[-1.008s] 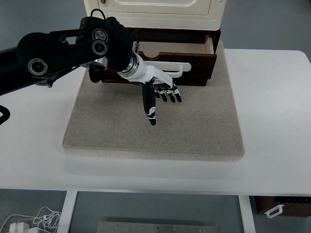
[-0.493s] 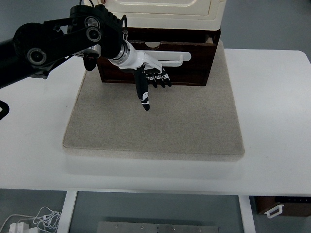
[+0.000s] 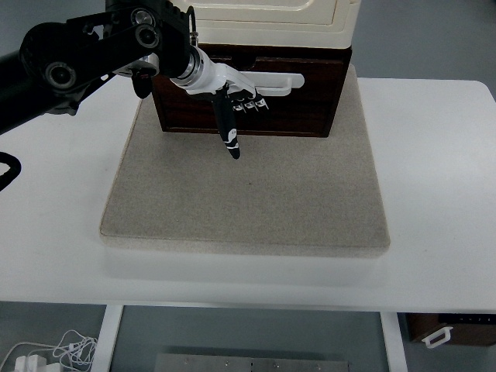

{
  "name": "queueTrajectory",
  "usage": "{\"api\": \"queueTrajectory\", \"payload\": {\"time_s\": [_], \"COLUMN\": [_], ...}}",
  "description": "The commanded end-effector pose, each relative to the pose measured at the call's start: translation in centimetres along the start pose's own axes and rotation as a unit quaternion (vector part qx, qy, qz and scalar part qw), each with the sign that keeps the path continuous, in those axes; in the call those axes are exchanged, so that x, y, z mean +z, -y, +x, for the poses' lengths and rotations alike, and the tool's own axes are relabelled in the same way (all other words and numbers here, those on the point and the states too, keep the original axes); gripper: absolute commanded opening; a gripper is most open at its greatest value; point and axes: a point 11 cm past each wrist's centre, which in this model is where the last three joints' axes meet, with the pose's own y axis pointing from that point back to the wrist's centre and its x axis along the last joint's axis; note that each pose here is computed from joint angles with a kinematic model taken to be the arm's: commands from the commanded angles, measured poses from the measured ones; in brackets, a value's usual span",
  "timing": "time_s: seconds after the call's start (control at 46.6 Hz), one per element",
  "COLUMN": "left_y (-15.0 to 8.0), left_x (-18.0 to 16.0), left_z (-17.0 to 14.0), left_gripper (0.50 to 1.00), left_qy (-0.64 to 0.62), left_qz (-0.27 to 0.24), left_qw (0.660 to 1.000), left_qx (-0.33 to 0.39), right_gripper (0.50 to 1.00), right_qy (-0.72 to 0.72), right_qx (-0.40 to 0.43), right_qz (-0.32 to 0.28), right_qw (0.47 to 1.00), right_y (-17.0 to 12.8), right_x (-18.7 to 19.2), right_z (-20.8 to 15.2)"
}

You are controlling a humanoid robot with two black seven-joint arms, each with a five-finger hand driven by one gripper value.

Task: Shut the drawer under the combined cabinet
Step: 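Keep pushing the drawer with the left hand until flush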

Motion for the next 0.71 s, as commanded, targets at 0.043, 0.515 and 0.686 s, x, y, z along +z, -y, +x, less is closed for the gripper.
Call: {"api": "queueTrajectory", "payload": {"time_s": [0.043, 0.515, 0.686], "left_y": [0.0, -0.2, -0.6], "left_x": [-0.3, -1.3, -0.1], "left_z": [0.3, 1.2, 1.4], "left_gripper": [0.996, 0.996, 0.996], "left_qy": [-0.004, -0.014, -0.022], "left_qz": [0.003, 0.012, -0.019], "left_qw": [1.0, 1.0, 0.999], "left_qx": [0.003, 0.016, 0.018], "right_gripper": [0.952, 0.952, 0.952], "right_qy": [0.0, 0.0, 0.0], "right_qx": [0.0, 0.0, 0.0], "right_qz": [0.0, 0.0, -0.001], "right_qw": [1.0, 1.0, 1.0], "right_y": [0.0, 0.0, 0.0], "right_x": [0.0, 0.0, 0.0], "right_z": [0.0, 0.0, 0.0]}}
